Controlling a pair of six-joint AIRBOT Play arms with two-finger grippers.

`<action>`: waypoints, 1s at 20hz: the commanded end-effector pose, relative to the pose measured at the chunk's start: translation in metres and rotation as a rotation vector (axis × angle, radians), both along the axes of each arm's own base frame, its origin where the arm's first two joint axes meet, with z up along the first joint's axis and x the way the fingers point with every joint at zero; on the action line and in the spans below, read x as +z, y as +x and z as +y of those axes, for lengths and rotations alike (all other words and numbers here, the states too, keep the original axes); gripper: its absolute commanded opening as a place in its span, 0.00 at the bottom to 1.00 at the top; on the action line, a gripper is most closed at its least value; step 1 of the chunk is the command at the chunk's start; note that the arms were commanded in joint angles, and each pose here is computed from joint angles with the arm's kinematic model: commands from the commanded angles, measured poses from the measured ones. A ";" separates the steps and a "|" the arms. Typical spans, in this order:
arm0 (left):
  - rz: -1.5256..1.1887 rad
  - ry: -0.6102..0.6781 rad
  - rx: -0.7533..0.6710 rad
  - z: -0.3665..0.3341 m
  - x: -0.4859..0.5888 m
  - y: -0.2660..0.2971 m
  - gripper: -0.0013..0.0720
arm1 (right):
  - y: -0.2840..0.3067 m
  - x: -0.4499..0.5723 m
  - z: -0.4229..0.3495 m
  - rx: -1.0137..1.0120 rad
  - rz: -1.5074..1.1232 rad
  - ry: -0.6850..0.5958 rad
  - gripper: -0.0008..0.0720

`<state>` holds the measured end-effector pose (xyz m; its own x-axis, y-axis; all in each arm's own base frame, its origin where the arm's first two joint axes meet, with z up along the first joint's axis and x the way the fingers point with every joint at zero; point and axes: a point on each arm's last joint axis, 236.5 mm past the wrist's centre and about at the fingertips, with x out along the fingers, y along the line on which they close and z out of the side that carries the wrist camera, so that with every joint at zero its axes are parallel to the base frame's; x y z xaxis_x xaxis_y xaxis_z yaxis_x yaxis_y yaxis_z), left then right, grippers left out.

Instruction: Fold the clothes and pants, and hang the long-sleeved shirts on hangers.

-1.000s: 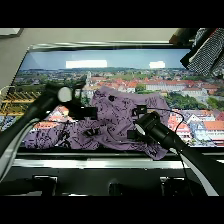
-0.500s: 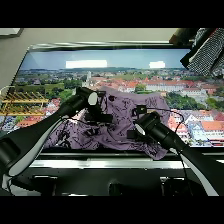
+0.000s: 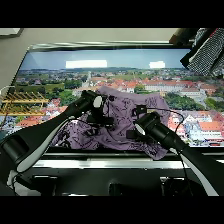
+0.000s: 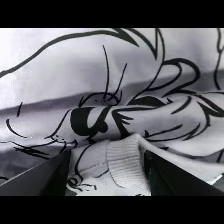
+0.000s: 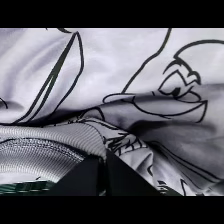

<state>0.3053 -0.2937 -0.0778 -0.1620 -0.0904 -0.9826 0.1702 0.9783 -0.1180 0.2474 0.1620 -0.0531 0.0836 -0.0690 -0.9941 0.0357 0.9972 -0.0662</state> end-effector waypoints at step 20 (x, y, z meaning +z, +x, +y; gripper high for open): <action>-0.414 -0.117 -0.009 0.059 0.248 0.024 0.06 | 0.071 0.251 0.026 0.034 -0.377 0.280 0.06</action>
<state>0.3383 -0.2562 0.1054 0.1345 -0.1853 -0.9734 0.2395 0.9593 -0.1495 0.3206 0.1859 0.1354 0.3782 0.1440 -0.9144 0.0119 0.9870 0.1604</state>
